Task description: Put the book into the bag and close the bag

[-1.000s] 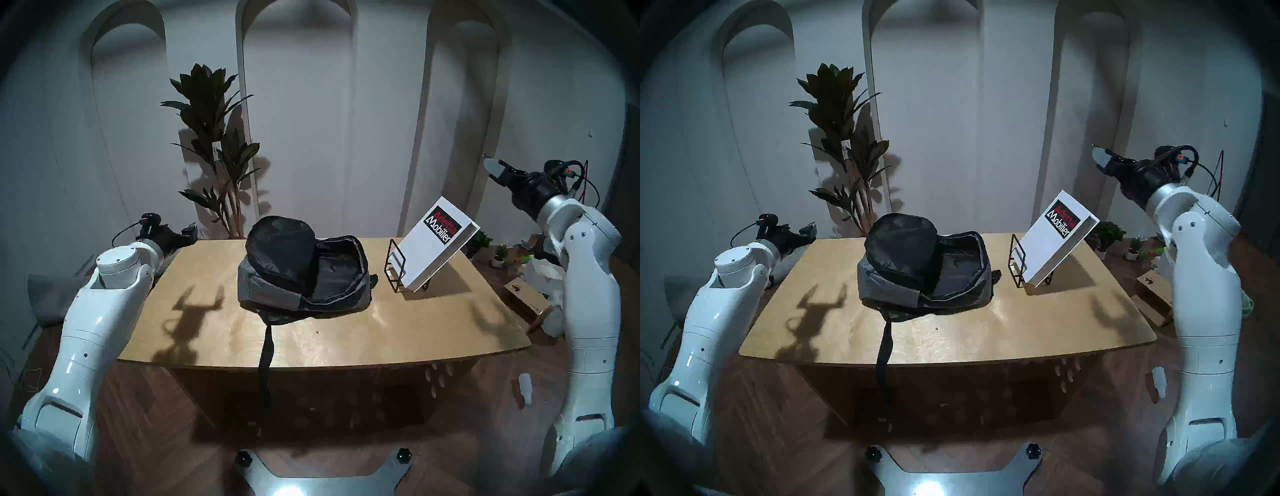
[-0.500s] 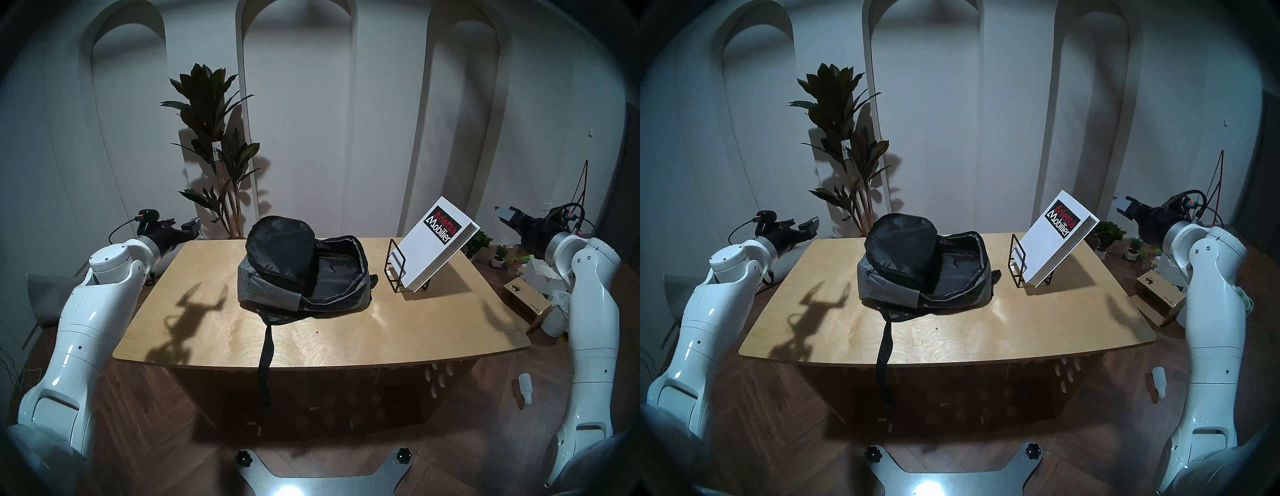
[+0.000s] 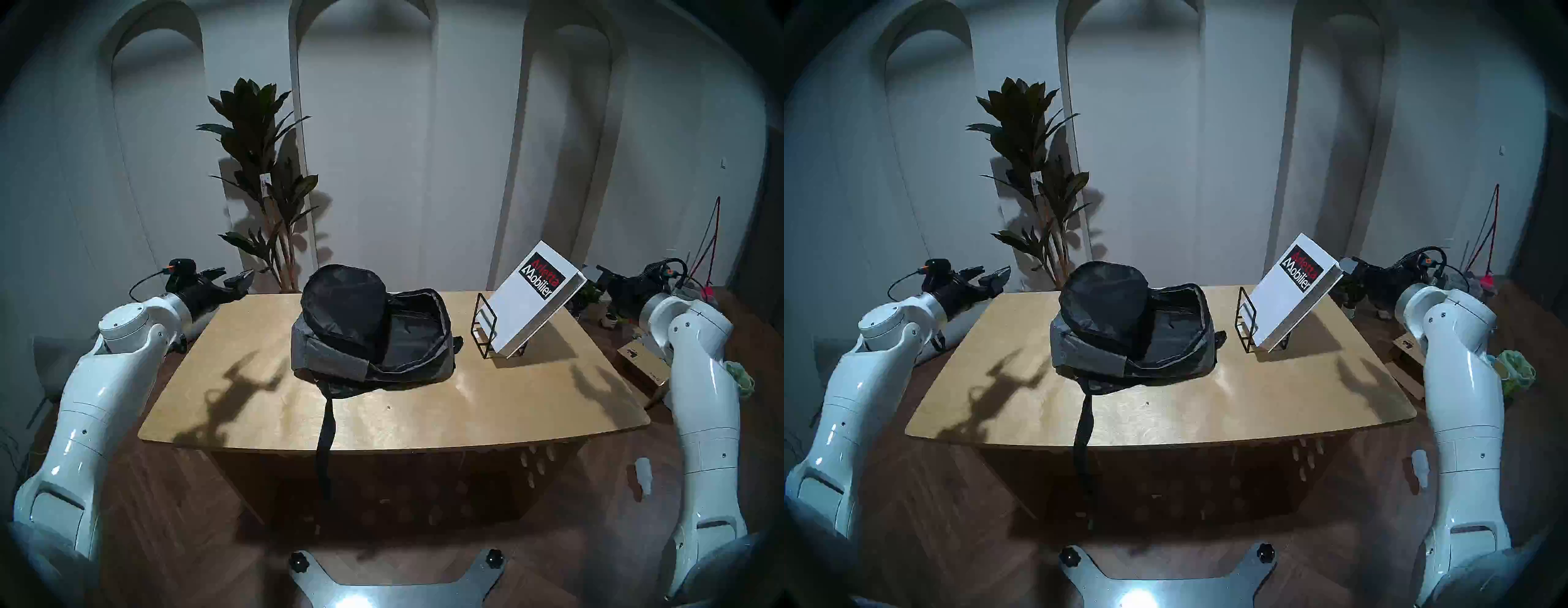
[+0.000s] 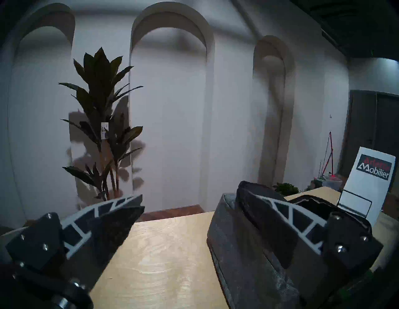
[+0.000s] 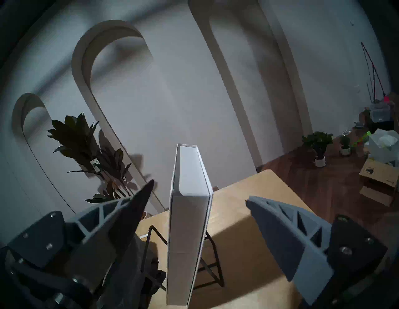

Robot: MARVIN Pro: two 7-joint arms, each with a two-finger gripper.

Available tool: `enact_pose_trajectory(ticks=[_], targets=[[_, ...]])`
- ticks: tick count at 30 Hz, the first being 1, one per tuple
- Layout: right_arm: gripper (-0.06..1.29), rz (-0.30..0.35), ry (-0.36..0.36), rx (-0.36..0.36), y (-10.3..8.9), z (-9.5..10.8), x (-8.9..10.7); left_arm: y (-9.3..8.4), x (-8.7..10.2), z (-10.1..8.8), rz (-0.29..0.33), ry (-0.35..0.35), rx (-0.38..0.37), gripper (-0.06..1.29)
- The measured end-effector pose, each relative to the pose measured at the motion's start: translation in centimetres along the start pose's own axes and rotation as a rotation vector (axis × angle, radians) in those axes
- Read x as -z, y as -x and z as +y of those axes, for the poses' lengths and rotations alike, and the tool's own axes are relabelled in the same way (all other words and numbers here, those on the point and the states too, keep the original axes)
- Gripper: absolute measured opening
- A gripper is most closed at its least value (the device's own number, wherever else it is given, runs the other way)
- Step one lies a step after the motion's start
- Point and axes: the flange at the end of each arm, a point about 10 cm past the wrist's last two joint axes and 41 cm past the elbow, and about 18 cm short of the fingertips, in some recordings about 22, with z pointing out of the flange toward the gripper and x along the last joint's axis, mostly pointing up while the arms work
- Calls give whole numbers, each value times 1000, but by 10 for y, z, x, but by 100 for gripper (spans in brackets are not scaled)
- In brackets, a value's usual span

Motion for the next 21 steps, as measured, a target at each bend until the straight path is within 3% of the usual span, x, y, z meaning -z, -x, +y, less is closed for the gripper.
enact_pose_trajectory(ticks=[8, 21], targets=[[123, 39, 2, 37, 6, -5, -7, 0, 0, -2, 1, -10, -18, 125], [123, 53, 18, 60, 25, 17, -23, 2, -1, -3, -5, -36, -28, 125]])
